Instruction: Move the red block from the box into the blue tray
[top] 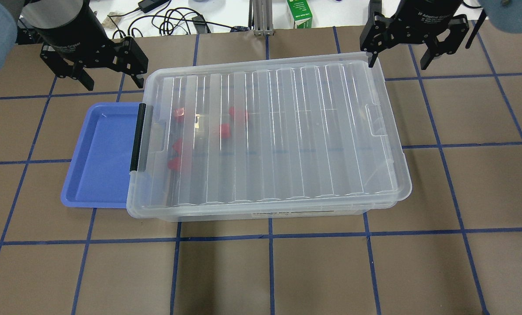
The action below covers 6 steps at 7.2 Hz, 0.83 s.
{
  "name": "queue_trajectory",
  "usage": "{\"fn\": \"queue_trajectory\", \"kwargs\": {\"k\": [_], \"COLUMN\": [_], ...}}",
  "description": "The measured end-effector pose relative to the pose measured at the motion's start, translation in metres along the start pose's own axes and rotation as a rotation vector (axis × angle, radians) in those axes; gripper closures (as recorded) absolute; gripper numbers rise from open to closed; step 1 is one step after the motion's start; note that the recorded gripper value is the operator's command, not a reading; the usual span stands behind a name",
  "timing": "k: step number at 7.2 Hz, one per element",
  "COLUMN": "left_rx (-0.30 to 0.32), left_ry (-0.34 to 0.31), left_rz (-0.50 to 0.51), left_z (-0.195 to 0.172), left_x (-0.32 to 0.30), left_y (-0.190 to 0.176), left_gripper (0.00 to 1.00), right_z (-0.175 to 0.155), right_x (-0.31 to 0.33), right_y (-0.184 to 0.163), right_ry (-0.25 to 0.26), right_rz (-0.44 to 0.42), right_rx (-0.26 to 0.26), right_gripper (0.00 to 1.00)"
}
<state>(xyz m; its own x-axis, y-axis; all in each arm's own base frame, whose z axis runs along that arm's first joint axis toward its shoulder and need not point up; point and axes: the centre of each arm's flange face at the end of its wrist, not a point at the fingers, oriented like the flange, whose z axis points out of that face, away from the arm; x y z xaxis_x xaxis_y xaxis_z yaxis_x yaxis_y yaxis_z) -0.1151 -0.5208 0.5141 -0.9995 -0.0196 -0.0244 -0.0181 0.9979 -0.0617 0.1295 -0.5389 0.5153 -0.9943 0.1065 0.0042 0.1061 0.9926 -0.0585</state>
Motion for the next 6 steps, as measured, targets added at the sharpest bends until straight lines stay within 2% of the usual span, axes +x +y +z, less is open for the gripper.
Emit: {"fn": "queue_trajectory", "kwargs": {"k": [2, 3, 4, 6], "left_rx": [0.000, 0.000, 0.000, 0.000], "left_ry": [-0.001, -0.001, -0.001, -0.001], "left_rz": [-0.001, 0.000, 0.000, 0.001], "left_z": [0.000, 0.000, 0.000, 0.000], "left_x": [0.000, 0.000, 0.000, 0.000], "left_y": [0.000, 0.000, 0.000, 0.000], "left_gripper": [0.00, 0.00, 0.00, 0.00], "right_z": [0.021, 0.046, 0.074, 0.132], "right_x": [0.021, 0.032, 0.037, 0.040], "right_y": [-0.011, -0.019, -0.022, -0.018], "right_ry": [0.006, 0.005, 0.004, 0.010], "right_rz": [-0.056, -0.077, -0.090, -0.124], "right_rx": [-0.035, -0.065, -0.075, -0.061], "right_gripper": [0.00, 0.00, 0.00, 0.00]}}
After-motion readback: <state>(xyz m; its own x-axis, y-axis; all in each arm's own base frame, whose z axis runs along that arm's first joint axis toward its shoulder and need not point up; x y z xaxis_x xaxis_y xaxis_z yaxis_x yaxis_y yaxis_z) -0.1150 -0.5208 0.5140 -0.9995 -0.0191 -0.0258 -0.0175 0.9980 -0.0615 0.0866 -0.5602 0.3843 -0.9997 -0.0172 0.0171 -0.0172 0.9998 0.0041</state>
